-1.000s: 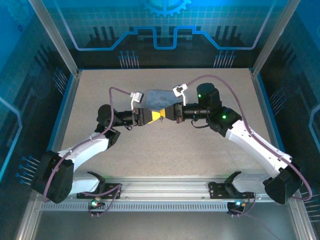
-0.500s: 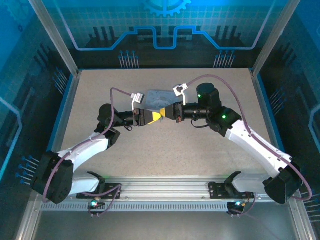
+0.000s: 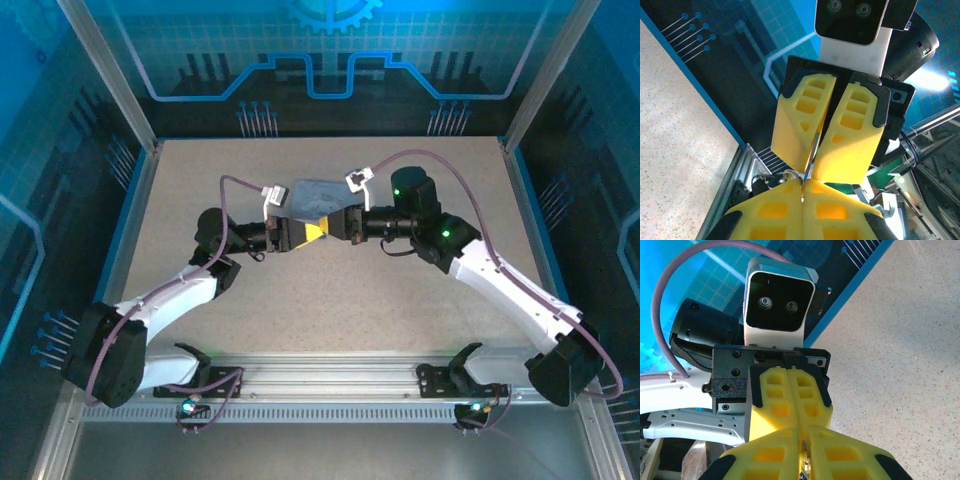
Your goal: Unlock the padlock with the key
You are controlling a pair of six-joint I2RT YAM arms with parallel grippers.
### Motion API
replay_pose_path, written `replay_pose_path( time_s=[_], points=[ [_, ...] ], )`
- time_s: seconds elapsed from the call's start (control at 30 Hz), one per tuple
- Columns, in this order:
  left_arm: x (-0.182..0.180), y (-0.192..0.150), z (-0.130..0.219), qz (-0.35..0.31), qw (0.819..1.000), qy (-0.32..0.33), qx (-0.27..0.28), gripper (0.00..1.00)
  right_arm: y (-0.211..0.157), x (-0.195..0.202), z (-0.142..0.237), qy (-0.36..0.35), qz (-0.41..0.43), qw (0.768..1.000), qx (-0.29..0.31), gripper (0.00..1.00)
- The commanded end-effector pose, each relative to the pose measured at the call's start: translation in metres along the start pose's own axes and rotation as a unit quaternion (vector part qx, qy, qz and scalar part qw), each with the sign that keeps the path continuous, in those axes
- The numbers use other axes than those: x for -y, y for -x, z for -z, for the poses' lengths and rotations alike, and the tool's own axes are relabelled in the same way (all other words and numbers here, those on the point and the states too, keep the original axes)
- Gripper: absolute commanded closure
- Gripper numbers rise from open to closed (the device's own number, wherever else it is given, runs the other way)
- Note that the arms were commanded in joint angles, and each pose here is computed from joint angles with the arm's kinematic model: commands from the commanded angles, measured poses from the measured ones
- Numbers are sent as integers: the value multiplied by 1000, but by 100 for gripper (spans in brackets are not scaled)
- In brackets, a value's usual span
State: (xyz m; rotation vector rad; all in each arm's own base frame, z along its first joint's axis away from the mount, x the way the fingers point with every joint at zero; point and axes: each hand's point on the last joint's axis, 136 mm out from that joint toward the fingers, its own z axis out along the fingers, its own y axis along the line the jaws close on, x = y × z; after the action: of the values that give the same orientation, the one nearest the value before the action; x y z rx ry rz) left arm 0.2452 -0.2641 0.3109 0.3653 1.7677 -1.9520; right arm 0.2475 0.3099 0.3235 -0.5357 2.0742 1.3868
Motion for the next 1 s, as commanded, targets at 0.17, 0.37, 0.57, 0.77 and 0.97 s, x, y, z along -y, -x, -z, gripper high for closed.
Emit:
replay_pose_path(
  time_s=[0.17, 0.37, 0.57, 0.77, 0.97],
  points=[
    [-7, 8, 19, -28, 997, 61, 49, 100, 7, 5, 12, -43, 1, 999, 26, 42],
    [-26, -6, 44, -69, 979, 185, 48, 100, 2, 45, 24, -117, -43, 991, 45, 42],
    [-47, -19, 63, -84, 959, 270, 31, 100, -14, 87, -2, -137, -73, 987, 44, 46],
    [-88, -3, 78, -61, 940, 333, 50, 100, -40, 144, -48, -185, -75, 980, 19, 48],
    [-128, 20, 84, -41, 931, 357, 67, 100, -59, 200, -91, -240, -74, 968, -6, 50]
  ],
)
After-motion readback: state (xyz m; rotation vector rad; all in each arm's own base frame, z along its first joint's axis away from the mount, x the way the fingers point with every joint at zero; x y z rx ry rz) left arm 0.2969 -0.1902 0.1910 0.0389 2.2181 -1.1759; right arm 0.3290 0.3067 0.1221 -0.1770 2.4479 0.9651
